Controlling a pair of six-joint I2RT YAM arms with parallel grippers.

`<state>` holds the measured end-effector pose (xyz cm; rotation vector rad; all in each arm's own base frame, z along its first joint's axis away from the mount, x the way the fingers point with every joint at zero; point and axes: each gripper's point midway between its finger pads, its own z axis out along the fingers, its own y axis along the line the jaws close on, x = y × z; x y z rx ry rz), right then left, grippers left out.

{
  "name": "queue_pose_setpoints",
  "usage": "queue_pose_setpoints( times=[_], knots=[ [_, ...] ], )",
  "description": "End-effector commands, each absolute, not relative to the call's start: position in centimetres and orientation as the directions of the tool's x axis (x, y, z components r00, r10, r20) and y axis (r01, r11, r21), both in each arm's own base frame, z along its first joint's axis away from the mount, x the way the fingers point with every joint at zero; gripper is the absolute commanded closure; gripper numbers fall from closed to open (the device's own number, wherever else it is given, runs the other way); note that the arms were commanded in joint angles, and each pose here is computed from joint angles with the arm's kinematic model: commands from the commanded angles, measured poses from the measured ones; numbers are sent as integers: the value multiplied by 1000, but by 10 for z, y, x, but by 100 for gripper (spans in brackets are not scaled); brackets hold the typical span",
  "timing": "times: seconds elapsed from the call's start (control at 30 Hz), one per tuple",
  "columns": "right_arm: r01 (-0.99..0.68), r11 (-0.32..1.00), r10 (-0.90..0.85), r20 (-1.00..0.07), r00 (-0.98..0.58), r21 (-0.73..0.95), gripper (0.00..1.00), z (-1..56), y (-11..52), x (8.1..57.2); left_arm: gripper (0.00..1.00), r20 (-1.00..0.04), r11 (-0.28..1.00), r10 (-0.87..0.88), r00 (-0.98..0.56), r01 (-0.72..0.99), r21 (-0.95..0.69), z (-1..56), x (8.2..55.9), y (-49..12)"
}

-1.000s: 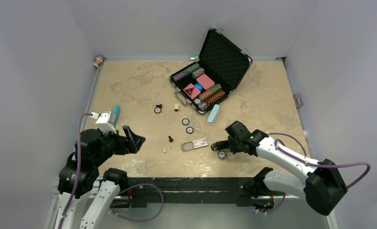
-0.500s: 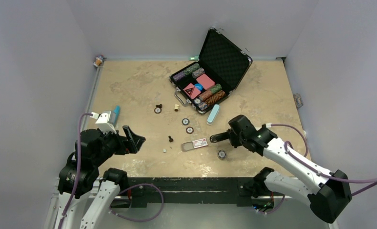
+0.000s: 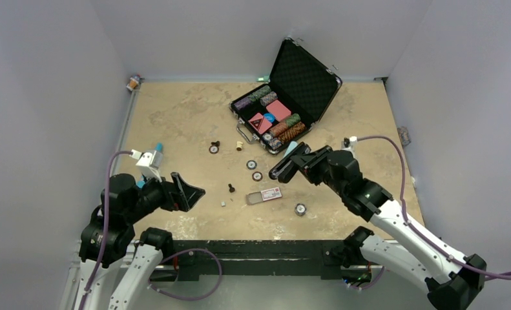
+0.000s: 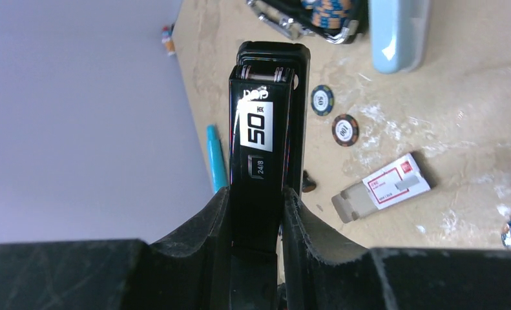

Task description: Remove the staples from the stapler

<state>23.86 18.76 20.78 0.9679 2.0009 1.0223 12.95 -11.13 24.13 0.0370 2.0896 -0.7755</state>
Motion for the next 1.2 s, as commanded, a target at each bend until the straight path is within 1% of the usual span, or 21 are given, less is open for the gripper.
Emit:
queue_pose_setpoints(
  times=[0.0, 0.07, 0.2, 0.33, 0.5, 0.6, 0.7, 0.83, 0.97, 1.17],
  knots=[
    [-72, 422, 719, -382, -581, 904, 100, 279, 226, 245, 0, -764, 677, -255, -592, 456, -579, 265, 128, -140],
    [-187, 406, 663, -429, -613, 895, 100, 291, 241, 241, 0, -765, 637, -259, -590, 491, -594, 269, 128, -147],
    [-357, 359, 561, -505, -656, 862, 100, 307, 264, 229, 0, -756, 551, -254, -603, 553, -625, 280, 122, -161],
    [-520, 264, 459, -580, -673, 812, 100, 324, 284, 211, 0, -757, 428, -231, -611, 635, -643, 297, 110, -175],
    [-651, 198, 355, -673, -649, 732, 100, 342, 299, 194, 0, -800, 292, -192, -568, 745, -600, 317, 92, -185],
    [-719, 120, 307, -714, -629, 685, 100, 355, 307, 177, 0, -815, 238, -176, -552, 780, -579, 325, 84, -188],
    [-777, 25, 270, -752, -601, 630, 100, 371, 315, 157, 0, -831, 221, -168, -530, 801, -556, 329, 80, -188],
    [-810, -65, 226, -782, -580, 583, 100, 385, 328, 134, 0, -857, 185, -169, -486, 838, -513, 337, 70, -188],
    [-825, -122, 210, -797, -566, 553, 100, 396, 338, 117, 0, -880, 210, -162, -447, 855, -474, 340, 66, -185],
    [-833, -244, 226, -806, -547, 497, 100, 418, 337, 93, 0, -882, 220, -163, -441, 856, -469, 337, 66, -184]
  ],
)
